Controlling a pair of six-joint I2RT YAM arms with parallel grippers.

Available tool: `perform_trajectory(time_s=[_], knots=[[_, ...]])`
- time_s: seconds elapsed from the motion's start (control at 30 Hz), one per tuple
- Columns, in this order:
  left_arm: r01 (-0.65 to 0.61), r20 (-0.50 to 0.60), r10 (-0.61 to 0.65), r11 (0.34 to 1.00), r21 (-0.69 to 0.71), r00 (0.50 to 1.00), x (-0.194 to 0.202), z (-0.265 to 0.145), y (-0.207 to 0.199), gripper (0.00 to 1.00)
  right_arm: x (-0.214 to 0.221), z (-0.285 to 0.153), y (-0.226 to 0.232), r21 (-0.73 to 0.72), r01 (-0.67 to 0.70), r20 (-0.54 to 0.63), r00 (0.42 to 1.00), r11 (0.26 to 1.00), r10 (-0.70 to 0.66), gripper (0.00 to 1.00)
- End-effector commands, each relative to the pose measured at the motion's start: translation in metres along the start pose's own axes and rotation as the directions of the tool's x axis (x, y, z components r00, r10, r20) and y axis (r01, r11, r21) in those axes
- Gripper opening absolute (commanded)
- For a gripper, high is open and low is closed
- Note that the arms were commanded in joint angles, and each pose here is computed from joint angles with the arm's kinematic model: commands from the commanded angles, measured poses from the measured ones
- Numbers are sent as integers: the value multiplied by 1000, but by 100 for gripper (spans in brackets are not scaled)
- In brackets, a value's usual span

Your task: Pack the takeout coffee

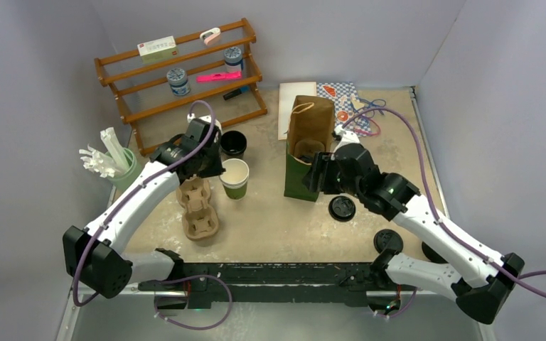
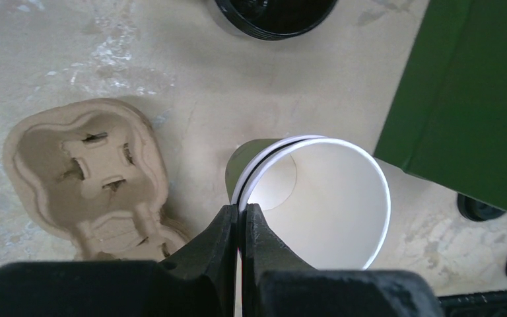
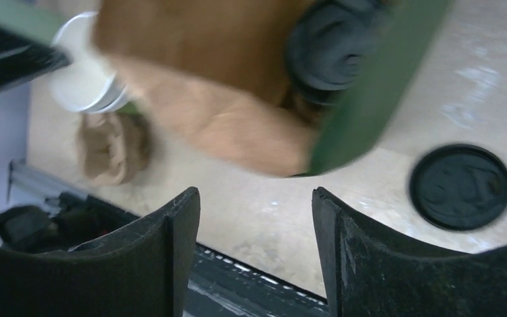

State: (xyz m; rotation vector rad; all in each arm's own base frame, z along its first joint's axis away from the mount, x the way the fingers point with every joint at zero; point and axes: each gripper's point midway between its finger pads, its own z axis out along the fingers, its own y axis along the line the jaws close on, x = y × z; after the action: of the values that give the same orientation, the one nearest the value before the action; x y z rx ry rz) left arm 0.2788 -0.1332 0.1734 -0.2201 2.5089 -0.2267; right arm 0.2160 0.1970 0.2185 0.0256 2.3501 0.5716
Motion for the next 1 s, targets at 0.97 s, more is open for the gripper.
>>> perform_trajectory(time_s=[0.97], knots=[[-14, -105, 48, 951, 310, 993, 7, -75, -46, 0, 64, 95, 160, -200, 709, 673, 601, 677, -430, 99]])
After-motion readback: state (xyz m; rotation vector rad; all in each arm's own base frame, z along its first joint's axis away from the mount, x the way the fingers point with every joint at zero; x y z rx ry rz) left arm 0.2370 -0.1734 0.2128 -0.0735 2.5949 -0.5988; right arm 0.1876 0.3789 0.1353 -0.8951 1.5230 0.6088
